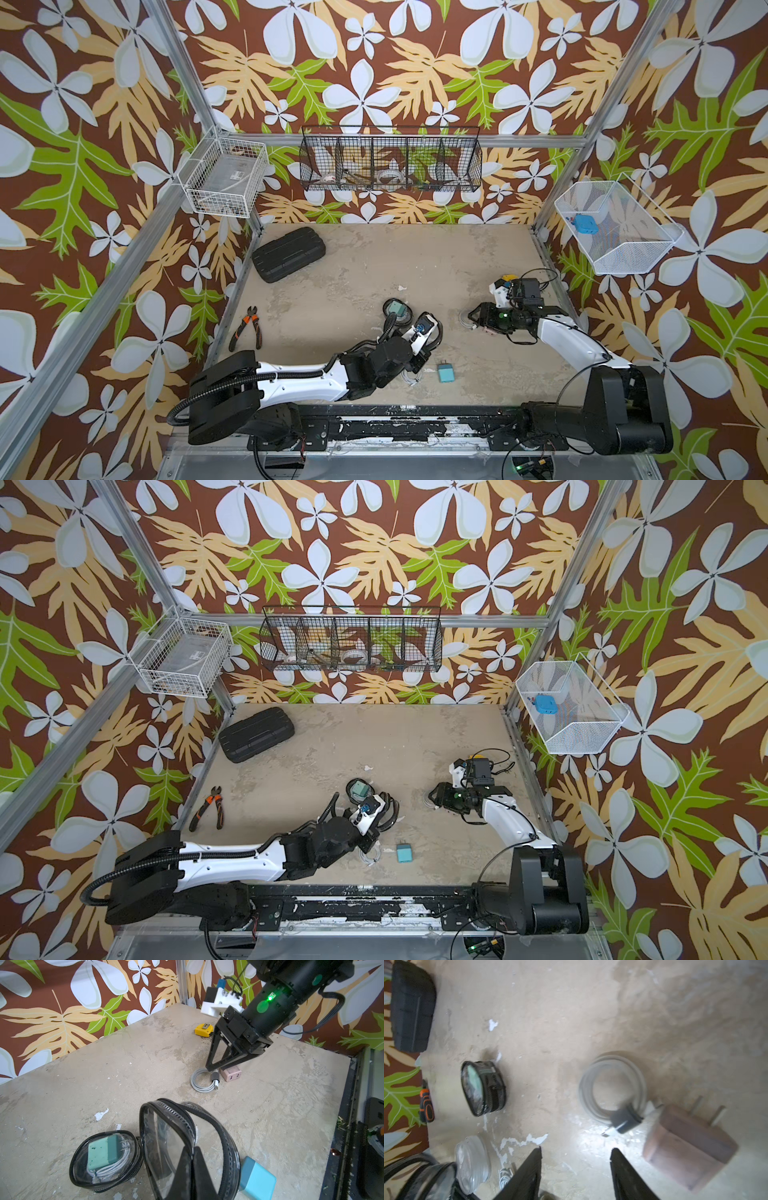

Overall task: Pack away charging kits
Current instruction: Place the storage bag at the center of the board.

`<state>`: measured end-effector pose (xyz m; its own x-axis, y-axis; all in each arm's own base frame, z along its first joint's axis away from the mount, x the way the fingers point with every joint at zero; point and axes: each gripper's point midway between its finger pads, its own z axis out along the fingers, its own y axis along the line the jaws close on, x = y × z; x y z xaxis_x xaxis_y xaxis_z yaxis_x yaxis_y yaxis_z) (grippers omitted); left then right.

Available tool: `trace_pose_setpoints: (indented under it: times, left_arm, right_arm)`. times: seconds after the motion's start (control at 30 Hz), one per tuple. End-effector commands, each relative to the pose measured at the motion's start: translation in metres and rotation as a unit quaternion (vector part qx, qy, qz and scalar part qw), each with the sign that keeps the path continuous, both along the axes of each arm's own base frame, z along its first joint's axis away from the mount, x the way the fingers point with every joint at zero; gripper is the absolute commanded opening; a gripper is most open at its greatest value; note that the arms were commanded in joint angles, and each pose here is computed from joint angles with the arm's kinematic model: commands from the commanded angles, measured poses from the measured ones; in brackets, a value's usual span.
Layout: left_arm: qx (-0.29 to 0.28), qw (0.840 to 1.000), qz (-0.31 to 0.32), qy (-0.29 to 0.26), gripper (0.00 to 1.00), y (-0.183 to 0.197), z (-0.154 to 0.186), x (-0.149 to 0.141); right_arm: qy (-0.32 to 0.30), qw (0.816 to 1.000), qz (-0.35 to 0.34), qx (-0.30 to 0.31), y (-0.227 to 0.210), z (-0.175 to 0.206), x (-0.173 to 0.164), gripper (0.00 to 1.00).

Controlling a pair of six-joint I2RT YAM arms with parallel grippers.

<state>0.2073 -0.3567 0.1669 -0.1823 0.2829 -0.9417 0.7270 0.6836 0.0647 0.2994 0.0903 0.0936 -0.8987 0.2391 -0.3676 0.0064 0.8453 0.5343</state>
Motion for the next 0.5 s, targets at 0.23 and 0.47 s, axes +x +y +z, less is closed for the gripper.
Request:
trace_pose_setpoints:
  times: [0.23, 0.47]
  left_arm:
    - [0.113, 0.992, -0.040, -0.035, 0.00, -0.030, -0.049, 0.005]
    - [0.228, 0.970, -0.068, -0.053, 0.00, -0.044, -0.089, 0.012]
  right_arm:
    - [-0.013, 0.999, -0.025, 0.023, -0.011, -0.001, -0.023, 0.60]
    - [-0.051, 0.997, -0.046, 0.038, -0.018, 0.014, -0.011, 0.59]
